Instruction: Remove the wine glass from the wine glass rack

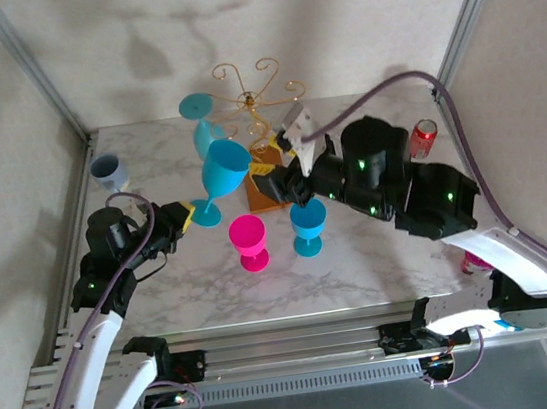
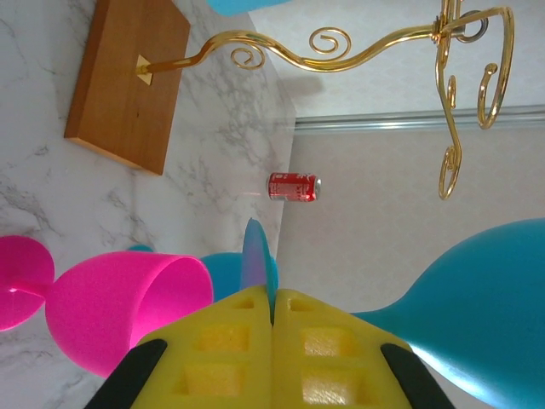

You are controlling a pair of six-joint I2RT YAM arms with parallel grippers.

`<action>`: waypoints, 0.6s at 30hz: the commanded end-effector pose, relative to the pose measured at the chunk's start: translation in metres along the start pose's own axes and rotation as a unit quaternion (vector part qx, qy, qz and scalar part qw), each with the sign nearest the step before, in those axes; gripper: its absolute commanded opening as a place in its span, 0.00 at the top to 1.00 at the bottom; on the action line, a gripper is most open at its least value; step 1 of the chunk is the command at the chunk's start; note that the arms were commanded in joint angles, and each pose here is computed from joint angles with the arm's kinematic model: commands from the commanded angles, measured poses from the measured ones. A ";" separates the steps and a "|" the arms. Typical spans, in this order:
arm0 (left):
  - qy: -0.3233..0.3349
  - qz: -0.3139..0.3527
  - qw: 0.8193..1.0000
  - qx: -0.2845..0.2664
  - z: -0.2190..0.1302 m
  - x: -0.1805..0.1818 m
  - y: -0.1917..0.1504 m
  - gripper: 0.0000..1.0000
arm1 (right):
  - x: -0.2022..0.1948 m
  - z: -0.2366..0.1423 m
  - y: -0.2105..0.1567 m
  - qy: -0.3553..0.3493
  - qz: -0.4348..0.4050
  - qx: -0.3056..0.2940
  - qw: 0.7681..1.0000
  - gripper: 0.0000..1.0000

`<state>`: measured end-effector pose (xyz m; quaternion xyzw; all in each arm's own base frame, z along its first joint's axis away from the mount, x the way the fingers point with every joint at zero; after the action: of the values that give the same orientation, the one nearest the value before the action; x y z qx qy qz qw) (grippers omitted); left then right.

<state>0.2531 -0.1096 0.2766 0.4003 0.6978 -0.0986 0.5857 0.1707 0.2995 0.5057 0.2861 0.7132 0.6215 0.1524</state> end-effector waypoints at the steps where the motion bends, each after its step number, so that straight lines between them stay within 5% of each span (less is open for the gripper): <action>1: 0.000 0.025 1.000 -0.007 -0.002 -0.001 0.002 1.00 | 0.012 0.013 -0.035 0.075 0.071 0.108 0.989 0.45; 5: 0.000 0.028 1.000 -0.007 -0.002 -0.002 0.002 1.00 | 0.013 0.027 -0.040 0.116 0.107 0.136 0.978 0.38; 18: 0.000 0.037 0.999 -0.011 -0.007 -0.008 0.004 1.00 | -0.005 0.068 -0.052 0.130 0.153 0.171 0.965 0.38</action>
<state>0.2515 -0.1091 0.2717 0.4149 0.6968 -0.0887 0.5783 0.2051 0.3463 0.4263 0.3398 0.7803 0.5205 -0.0694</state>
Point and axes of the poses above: each hand's point on the last joint's axis, 136 mm out from that joint toward the fingers, its own z axis out along the fingers, its own x axis along the line the jaws close on, y = z × x, the point moved 2 cm from there along -z, back along the fingers, and after that the axes turned 11 degrees about z, right-handed, at the moved point
